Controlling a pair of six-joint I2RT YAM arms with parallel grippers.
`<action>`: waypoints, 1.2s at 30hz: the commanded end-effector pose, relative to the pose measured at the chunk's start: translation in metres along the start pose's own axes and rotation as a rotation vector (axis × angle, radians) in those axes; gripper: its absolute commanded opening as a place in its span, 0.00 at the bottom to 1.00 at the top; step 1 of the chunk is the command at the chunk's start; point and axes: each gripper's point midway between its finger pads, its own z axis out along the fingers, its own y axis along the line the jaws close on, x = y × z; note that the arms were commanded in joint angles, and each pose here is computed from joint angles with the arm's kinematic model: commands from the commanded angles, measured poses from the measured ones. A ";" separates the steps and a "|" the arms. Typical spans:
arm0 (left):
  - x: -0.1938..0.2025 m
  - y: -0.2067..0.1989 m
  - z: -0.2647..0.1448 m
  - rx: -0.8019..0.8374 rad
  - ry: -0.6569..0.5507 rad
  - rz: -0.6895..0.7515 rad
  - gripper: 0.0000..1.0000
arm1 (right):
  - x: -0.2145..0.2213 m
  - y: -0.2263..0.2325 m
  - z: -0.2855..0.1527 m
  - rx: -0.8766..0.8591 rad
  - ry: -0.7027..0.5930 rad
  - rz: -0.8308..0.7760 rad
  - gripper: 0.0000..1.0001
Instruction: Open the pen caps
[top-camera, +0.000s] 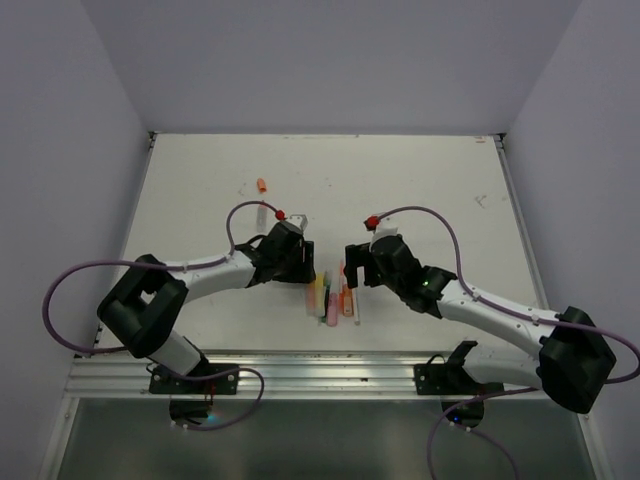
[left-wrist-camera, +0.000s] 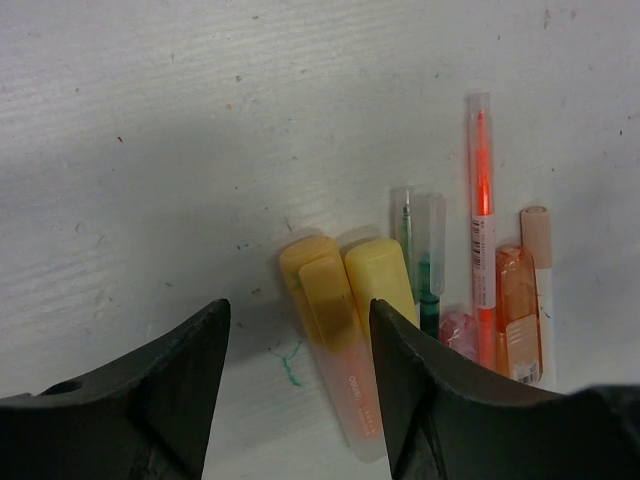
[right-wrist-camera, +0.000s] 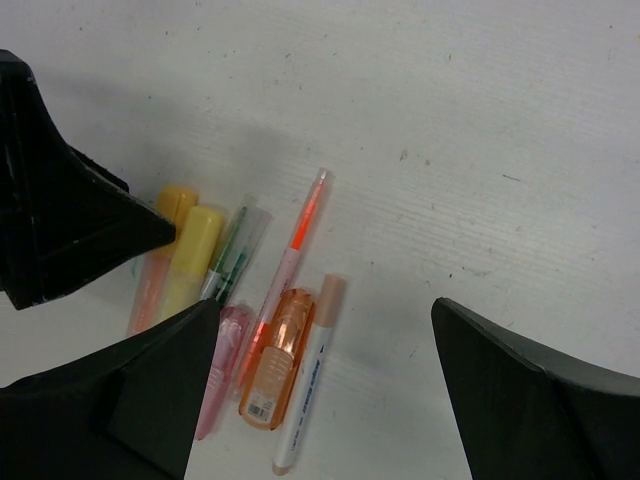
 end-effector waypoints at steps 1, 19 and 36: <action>-0.024 -0.012 0.004 0.001 -0.084 -0.015 0.61 | -0.014 -0.002 -0.006 0.012 -0.061 0.025 0.92; -0.003 0.019 0.000 -0.165 -0.032 0.028 0.35 | -0.012 0.004 -0.009 -0.045 -0.085 0.017 0.92; 0.006 0.015 0.010 -0.139 0.012 0.024 0.37 | -0.010 0.013 -0.008 -0.092 -0.077 0.031 0.92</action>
